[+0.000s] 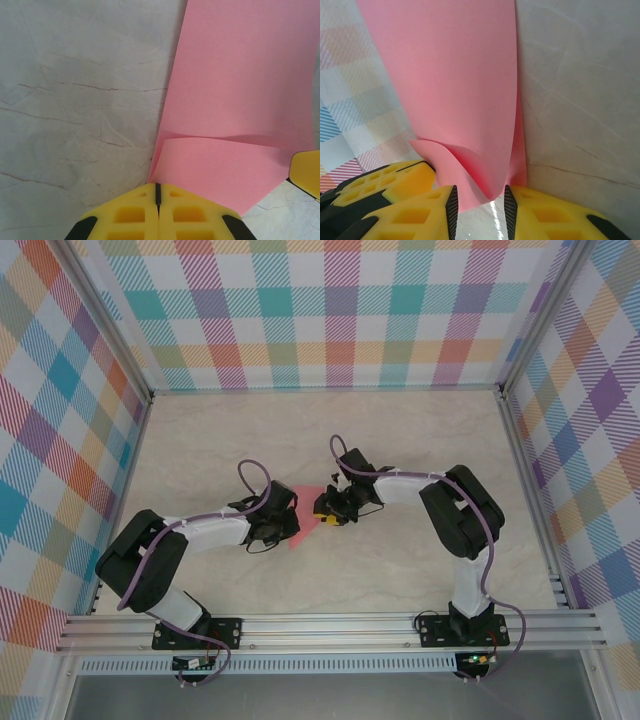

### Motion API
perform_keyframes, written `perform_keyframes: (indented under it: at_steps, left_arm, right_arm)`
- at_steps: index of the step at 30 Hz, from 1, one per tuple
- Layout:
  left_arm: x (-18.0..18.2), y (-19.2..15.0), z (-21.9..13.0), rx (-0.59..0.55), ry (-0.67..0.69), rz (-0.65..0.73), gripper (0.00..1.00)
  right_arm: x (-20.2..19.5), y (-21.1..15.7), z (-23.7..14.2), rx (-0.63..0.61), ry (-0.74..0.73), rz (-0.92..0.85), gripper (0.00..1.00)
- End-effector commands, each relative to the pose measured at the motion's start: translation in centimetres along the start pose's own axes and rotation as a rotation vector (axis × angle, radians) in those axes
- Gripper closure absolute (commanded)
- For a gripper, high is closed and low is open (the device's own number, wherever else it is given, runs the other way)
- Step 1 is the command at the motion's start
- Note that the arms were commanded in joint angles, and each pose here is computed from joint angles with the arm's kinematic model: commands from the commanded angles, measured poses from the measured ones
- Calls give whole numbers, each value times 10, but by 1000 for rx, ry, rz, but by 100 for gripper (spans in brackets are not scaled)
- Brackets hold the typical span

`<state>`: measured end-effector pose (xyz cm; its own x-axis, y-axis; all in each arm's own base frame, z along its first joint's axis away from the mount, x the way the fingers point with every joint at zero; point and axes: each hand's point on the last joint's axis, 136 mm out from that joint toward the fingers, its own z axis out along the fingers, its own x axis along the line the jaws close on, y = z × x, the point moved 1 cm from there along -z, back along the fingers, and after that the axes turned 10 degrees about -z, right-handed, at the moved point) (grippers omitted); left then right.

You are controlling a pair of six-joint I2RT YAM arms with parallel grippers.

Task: Fold a paper plane with a square sheet of paper (pick it up from the middle)
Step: Fourth fold the wing at the center of the table.

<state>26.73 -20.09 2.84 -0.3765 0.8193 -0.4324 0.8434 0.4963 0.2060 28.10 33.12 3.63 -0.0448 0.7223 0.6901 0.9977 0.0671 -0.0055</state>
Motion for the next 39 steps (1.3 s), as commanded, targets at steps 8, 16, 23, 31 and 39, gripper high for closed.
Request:
perform_keyframes:
  at_steps: [8,16,23,31,39]
  left_arm:
    - [4,7,0,-6,20,-13,94]
    - [-8,15,-30,-36,-11,25,84]
    - [-12,24,-71,-100,-44,71,50]
    - [-30,19,-87,-112,-189,151,25]
    - [-54,-3,-76,-138,-322,404,29]
  right_arm:
    - [11,3,8,18,38,0,84]
    - [7,4,-16,-68,-53,-18,96]
    - [-2,-6,-58,-179,-173,-3,98]
    - [-11,-17,-82,-274,-192,135,98]
    - [-10,-11,-61,-269,-165,260,98]
